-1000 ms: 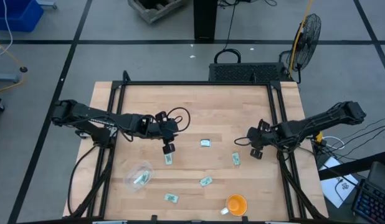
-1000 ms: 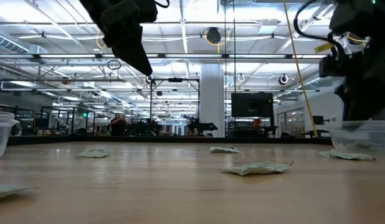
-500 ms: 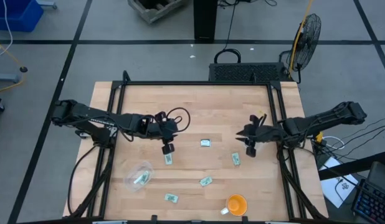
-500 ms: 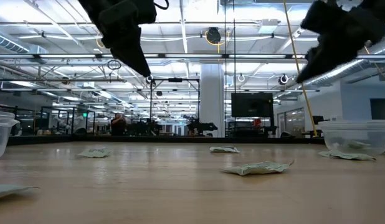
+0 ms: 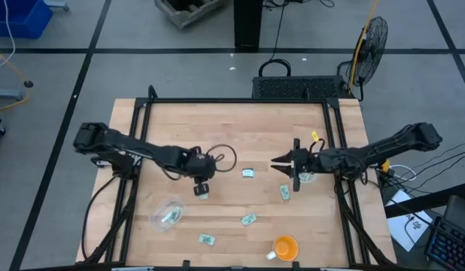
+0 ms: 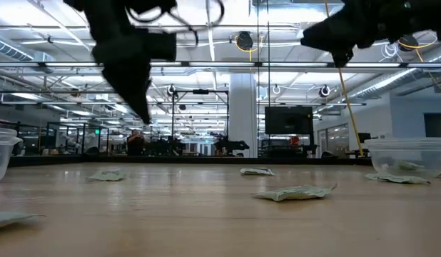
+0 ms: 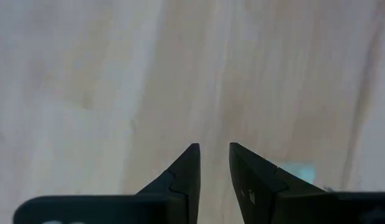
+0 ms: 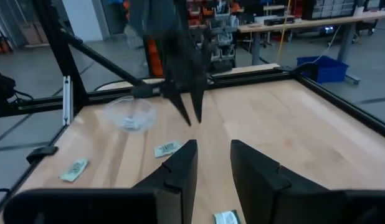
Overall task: Pick and place Stevia / Truvia into bins
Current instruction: Put the white stevia packet into the rectangle transparent container
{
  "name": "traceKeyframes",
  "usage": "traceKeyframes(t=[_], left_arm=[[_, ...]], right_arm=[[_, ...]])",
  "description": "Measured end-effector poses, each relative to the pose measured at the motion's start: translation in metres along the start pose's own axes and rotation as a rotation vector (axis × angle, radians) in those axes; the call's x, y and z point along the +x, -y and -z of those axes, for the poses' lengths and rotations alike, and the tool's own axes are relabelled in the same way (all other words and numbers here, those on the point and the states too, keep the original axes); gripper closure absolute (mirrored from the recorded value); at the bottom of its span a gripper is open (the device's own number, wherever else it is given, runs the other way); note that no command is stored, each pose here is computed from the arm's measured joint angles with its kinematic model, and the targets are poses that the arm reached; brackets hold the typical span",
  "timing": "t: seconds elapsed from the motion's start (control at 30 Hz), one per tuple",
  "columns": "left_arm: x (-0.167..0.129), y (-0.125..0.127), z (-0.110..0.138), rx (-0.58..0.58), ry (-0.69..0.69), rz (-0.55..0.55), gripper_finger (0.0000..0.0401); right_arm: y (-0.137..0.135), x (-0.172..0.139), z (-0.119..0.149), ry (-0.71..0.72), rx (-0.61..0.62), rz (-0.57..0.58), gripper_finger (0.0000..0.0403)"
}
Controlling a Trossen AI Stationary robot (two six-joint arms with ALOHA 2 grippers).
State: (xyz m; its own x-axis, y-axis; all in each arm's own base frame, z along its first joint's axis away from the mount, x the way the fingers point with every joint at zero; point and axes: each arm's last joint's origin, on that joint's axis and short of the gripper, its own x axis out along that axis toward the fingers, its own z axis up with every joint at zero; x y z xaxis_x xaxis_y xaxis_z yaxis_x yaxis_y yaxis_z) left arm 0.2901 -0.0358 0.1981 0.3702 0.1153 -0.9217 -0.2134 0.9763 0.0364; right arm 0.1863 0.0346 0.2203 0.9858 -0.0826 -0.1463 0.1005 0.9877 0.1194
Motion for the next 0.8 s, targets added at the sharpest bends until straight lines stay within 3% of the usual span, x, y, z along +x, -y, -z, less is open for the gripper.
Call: traceKeyframes(t=[0.13, 0.23, 0.53, 0.8], left_arm=[[0.028, 0.005, 0.010, 0.059, -0.162, 0.057, 0.0311], [0.041, 0.008, 0.012, 0.114, -0.209, 0.096, 0.0311], [0.048, 0.004, 0.007, 0.122, -0.197, 0.153, 0.0311], [0.048, 0.000, 0.007, 0.095, -0.221, 0.241, 0.0311]], right_arm=[[0.005, -0.005, 0.020, 0.063, 0.022, -0.011, 0.0314], [0.009, -0.010, 0.034, 0.103, 0.035, -0.018, 0.0314], [0.013, -0.021, 0.038, 0.253, 0.055, -0.041, 0.0314], [0.013, -0.020, 0.039, 0.245, 0.041, -0.038, 0.0314]])
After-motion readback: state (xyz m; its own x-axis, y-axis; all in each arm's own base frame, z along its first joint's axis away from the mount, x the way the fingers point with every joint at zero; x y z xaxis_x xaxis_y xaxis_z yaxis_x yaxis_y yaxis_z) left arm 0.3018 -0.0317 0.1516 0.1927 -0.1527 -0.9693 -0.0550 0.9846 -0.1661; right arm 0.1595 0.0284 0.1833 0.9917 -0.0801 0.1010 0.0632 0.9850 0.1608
